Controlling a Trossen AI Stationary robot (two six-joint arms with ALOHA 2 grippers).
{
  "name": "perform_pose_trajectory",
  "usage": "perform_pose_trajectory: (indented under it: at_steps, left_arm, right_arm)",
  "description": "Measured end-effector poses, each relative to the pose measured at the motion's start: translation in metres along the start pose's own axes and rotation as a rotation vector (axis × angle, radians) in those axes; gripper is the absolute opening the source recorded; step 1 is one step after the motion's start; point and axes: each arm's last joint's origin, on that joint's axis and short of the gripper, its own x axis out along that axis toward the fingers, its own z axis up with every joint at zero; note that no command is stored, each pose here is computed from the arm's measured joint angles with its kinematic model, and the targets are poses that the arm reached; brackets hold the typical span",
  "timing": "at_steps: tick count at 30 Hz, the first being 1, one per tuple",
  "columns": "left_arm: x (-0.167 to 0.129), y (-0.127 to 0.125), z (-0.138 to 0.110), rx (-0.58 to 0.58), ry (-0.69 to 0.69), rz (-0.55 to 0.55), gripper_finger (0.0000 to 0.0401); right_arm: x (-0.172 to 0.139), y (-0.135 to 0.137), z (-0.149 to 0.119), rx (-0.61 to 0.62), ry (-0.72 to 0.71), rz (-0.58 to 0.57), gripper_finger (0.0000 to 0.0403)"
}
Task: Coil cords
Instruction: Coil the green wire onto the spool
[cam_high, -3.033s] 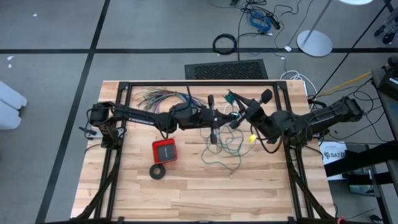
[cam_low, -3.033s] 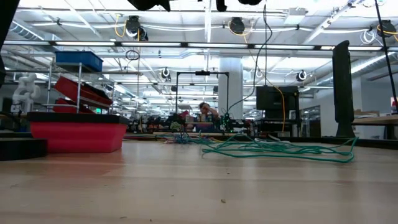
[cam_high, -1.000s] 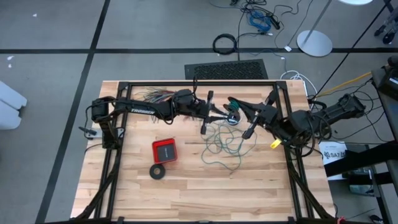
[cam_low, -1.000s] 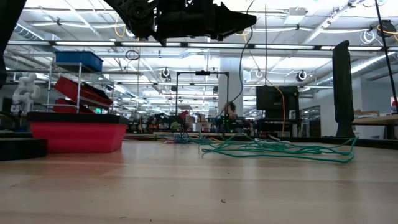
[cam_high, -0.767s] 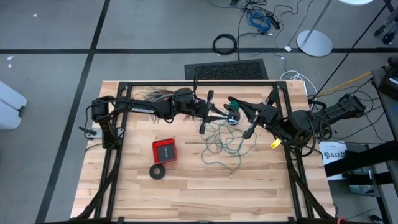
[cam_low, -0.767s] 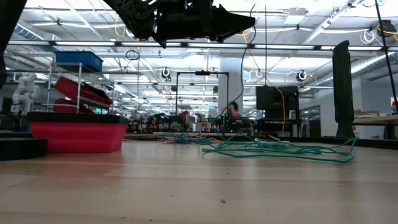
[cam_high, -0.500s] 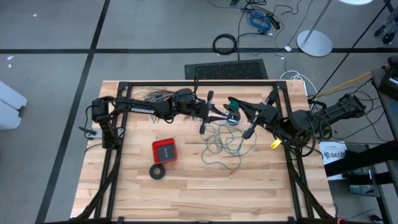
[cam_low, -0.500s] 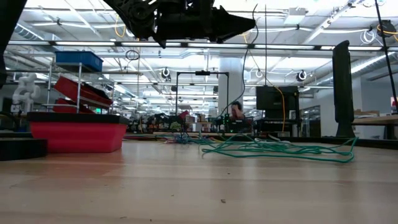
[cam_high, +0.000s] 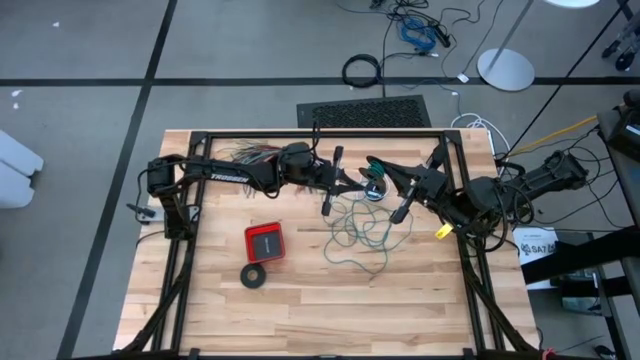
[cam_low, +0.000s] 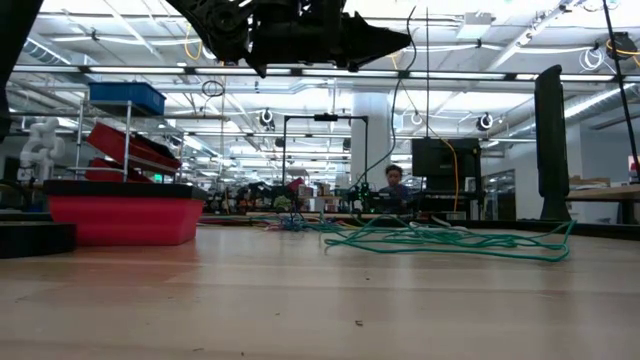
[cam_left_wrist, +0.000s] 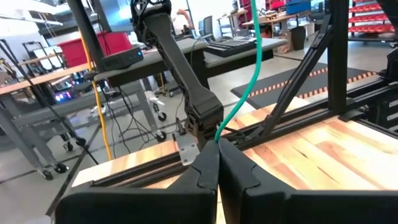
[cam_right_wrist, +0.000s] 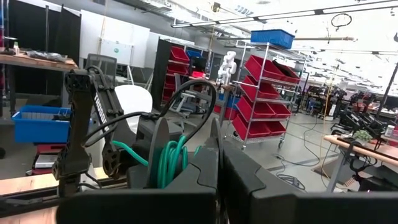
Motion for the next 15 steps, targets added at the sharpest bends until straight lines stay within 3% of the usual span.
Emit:
perform_pose_trajectory:
  at_steps: [4,11,15]
  left_arm:
    - [0.0008,-0.0033,-0.0027,-0.018,0.026,-0.031,0.0013]
    - [0.0011,-0.0054,-0.0067,-0.053,0.071,-0.03,0.0083]
    - [0.0022,-0.0084,-0.0062,-0.055,0.069,-0.05,0.0091]
  right_arm:
    - [0.0,0.0,0.0,-0.004,0.0,0.0,0.0]
    - [0.0,0.0,-0.0001,-0.008,0.0,0.0,0.0]
    - [0.0,0.0,-0.0002,-0.009,0.0,0.0,0.0]
